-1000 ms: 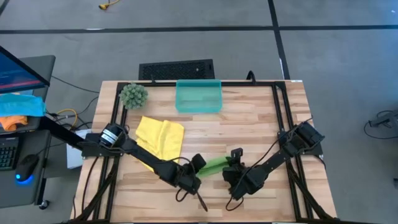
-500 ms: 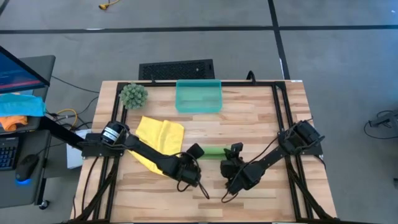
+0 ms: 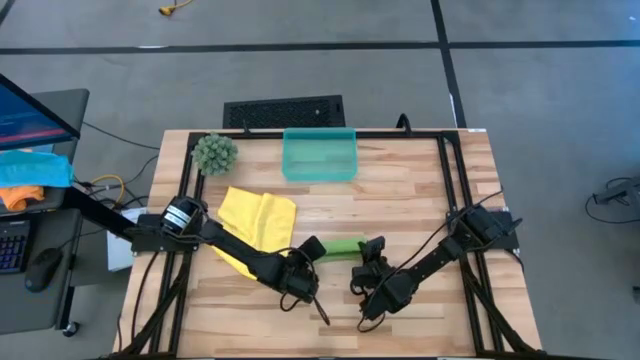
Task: Roll microfiber towels into tight, uniform cylinder then place into a basket
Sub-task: Roll the green microfiber cloth
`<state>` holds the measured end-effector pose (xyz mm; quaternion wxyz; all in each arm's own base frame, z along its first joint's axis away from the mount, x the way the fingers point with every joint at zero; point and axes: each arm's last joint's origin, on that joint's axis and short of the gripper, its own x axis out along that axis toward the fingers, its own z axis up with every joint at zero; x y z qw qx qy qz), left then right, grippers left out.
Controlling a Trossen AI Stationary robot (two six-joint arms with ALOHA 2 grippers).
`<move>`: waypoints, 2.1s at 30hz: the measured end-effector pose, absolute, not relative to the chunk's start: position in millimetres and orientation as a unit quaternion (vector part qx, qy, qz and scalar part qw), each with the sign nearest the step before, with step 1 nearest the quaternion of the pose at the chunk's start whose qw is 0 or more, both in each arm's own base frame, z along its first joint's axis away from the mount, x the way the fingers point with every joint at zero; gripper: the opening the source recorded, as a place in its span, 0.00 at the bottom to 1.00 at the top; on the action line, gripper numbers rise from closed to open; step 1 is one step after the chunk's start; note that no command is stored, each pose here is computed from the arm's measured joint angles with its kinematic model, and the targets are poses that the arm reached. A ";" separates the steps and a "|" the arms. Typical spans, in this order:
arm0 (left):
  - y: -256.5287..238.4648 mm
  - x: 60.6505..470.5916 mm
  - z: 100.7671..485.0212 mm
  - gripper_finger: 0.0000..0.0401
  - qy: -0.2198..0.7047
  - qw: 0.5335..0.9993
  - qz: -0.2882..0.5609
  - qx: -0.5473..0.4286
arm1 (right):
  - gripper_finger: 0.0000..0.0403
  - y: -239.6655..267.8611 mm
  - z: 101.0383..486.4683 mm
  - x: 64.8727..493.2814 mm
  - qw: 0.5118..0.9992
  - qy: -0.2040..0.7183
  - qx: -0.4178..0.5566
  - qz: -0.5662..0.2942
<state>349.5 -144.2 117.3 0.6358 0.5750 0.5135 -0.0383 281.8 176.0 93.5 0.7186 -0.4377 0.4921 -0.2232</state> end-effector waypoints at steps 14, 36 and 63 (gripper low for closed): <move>-152.4 352.2 117.5 0.02 0.503 0.705 -0.103 0.490 | 0.04 170.8 92.2 291.2 0.708 0.565 -0.394 -0.156; -149.9 352.4 114.9 0.02 0.512 0.710 -0.123 0.468 | 0.10 164.7 109.8 321.2 0.713 0.631 -0.296 -0.078; -149.7 352.0 114.5 0.02 0.514 0.709 -0.122 0.467 | 0.33 189.8 130.2 294.3 0.694 0.655 -0.266 -0.138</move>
